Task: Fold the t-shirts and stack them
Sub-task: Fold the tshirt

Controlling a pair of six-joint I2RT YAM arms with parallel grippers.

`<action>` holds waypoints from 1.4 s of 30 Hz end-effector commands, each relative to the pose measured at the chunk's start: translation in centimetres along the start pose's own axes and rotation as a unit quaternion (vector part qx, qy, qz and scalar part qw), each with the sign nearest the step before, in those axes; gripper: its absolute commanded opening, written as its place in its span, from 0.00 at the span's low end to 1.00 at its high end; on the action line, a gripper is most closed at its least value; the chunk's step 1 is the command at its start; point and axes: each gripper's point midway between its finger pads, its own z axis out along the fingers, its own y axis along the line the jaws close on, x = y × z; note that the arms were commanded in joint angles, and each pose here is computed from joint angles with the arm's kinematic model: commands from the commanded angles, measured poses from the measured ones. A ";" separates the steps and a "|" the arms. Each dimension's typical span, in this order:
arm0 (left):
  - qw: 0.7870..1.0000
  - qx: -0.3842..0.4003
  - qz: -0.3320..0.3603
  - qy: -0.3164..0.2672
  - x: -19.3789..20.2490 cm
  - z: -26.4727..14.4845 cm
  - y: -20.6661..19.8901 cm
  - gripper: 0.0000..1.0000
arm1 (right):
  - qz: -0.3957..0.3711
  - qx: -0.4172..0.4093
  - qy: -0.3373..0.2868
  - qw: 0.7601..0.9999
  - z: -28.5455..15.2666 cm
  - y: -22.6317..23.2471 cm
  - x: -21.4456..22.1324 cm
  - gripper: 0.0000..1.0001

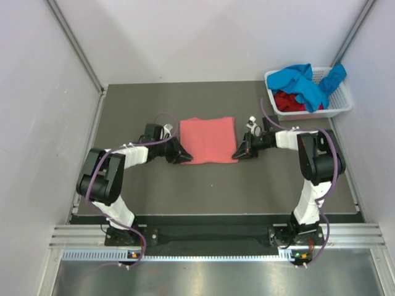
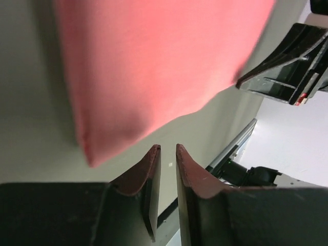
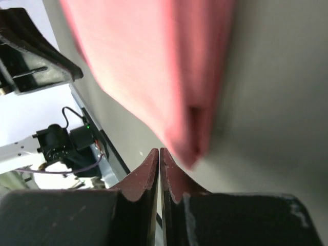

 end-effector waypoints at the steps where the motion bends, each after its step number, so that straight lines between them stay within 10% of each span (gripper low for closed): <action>1: 0.998 0.032 0.053 -0.009 -1.8 -1.7 -4.7 0.24 | -0.101 -0.019 -0.032 0.994 -0.6 6.3 -3.5 0.04; 6: 0.988 0.134 0.062 -0.051 -7.3 0.0 -10.4 0.24 | -0.141 -0.074 -0.019 0.987 3.6 12.6 -6.6 0.05; 13: 0.990 0.122 -0.017 -0.062 -11.8 7.4 -3.5 0.19 | -0.064 -0.129 -0.021 0.989 10.3 8.4 -9.9 0.05; 22: 0.996 0.013 0.025 -0.080 -15.7 3.7 1.8 0.21 | -0.069 -0.015 -0.048 0.996 5.1 0.1 -14.2 0.04; 35: 0.987 0.111 0.060 -0.102 -18.6 2.7 -8.7 0.24 | -0.097 -0.098 -0.101 0.985 3.5 9.9 -18.3 0.05; 42: 0.991 0.105 -0.004 -0.083 -19.5 7.0 -3.3 0.24 | -0.040 -0.088 -0.111 0.989 6.3 4.4 -20.3 0.04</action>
